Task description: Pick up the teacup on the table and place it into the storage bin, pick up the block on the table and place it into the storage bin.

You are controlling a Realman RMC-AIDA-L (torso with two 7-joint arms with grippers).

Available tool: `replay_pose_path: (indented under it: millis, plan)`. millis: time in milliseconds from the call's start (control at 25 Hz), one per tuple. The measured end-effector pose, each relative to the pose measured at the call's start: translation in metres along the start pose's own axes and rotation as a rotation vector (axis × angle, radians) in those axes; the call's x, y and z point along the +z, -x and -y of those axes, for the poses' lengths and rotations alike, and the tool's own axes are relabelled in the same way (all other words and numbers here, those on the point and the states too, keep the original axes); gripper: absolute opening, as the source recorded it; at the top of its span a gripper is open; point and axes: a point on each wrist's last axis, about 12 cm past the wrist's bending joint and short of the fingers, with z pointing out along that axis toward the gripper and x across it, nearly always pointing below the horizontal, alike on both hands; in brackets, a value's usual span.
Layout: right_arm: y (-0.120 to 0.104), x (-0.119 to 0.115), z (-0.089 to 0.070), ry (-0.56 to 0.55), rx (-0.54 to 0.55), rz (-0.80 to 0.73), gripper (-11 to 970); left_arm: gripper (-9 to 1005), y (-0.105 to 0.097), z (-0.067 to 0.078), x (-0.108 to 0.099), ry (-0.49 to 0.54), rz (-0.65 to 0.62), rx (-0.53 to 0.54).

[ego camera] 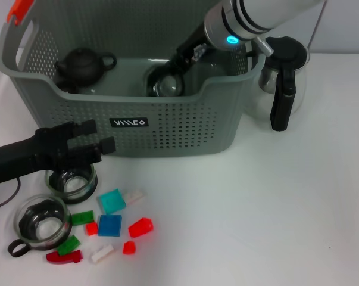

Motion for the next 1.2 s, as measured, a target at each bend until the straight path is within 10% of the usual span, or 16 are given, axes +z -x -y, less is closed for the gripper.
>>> replay_pose_path:
  millis: [280,640,1200]
  plan:
    - [0.022,-0.021,-0.001,0.032,-0.031,0.017,569,855,0.0,0.0,0.0,0.001,0.0,-0.001]
    - [0.054,-0.134,0.0,0.02,-0.076,0.207,565,854,0.001,-0.001,-0.005,0.017,0.026,-0.005]
    - [-0.08,-0.198,-0.002,0.387,-0.176,0.485,575,853,0.004,-0.002,-0.006,0.016,0.043,-0.005]
